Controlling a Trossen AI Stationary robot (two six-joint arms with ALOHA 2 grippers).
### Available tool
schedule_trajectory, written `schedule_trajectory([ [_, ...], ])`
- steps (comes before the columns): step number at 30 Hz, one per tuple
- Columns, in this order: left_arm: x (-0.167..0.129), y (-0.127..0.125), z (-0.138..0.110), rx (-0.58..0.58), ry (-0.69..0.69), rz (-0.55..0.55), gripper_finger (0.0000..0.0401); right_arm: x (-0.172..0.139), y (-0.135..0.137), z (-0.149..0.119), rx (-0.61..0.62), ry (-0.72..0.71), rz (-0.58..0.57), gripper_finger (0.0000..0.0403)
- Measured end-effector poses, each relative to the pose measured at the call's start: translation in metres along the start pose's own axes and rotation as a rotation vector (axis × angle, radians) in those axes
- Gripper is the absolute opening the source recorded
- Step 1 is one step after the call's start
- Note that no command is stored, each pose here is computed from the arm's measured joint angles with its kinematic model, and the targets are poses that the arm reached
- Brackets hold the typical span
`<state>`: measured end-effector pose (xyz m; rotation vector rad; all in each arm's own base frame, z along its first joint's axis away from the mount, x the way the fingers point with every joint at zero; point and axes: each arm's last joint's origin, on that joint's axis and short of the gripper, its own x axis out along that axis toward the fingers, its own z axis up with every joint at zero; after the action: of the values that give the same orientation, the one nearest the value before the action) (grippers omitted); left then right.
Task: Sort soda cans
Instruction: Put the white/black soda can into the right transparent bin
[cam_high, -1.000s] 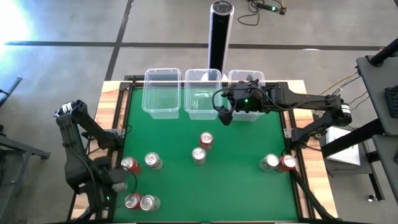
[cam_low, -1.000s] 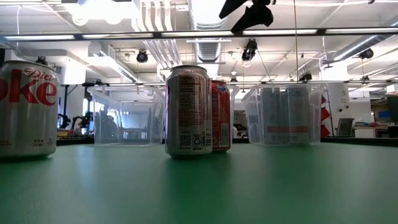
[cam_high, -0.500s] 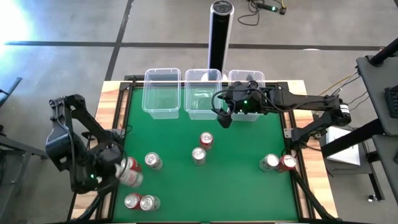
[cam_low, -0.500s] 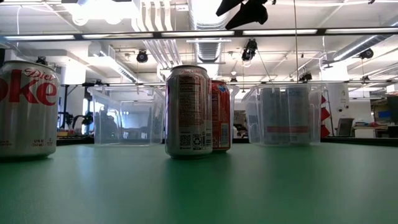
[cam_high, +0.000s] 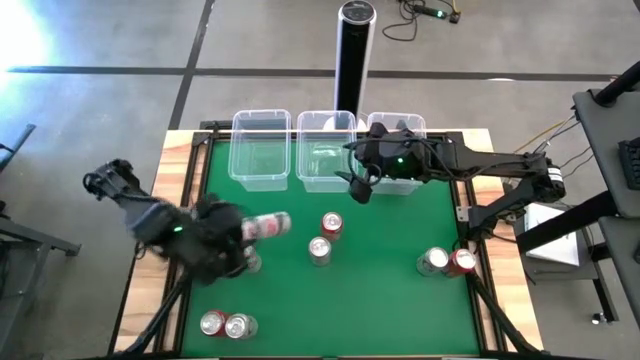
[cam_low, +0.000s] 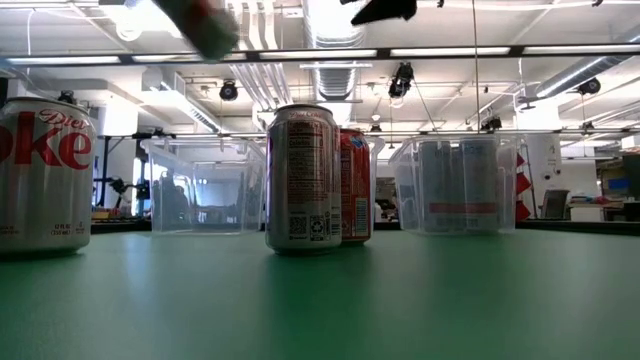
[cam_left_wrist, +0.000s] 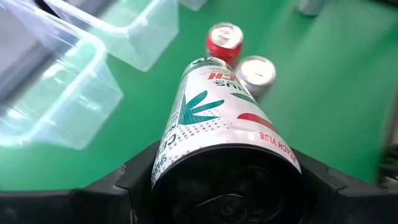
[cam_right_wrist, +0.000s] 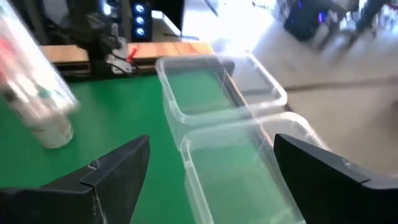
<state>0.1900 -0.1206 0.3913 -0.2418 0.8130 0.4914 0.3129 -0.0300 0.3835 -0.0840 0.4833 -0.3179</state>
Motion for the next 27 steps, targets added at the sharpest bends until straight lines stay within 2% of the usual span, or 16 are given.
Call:
schedule_trajectory([
  [3,0.02,-0.013,0.021,0.06,-0.016,-0.032,0.0237,-0.015,0.008,0.008,-0.067,-0.048,0.032,0.0332],
  [7,0.031,-0.028,0.043,0.212,0.049,-0.12,0.0237,-0.036,0.017,0.018,-0.073,-0.096,0.076,0.032],
  [13,0.022,-0.045,0.083,0.528,-0.004,-0.184,0.0237,-0.075,0.019,0.025,0.006,-0.087,0.108,0.0303],
  [18,0.033,-0.054,0.126,0.75,-0.113,-0.139,0.0237,-0.095,0.017,0.02,0.086,0.0,0.127,0.0292],
  [23,0.062,-0.059,0.158,0.774,-0.292,-0.023,0.0237,-0.115,0.014,0.014,0.179,0.087,0.136,0.0282],
  [25,0.071,-0.056,0.165,0.727,-0.308,-0.038,0.0237,-0.121,0.014,0.01,0.193,0.138,0.136,0.0278],
  [27,0.077,-0.058,0.161,0.68,-0.257,-0.089,0.0237,-0.129,0.013,0.004,0.2,0.201,0.131,0.0274],
])
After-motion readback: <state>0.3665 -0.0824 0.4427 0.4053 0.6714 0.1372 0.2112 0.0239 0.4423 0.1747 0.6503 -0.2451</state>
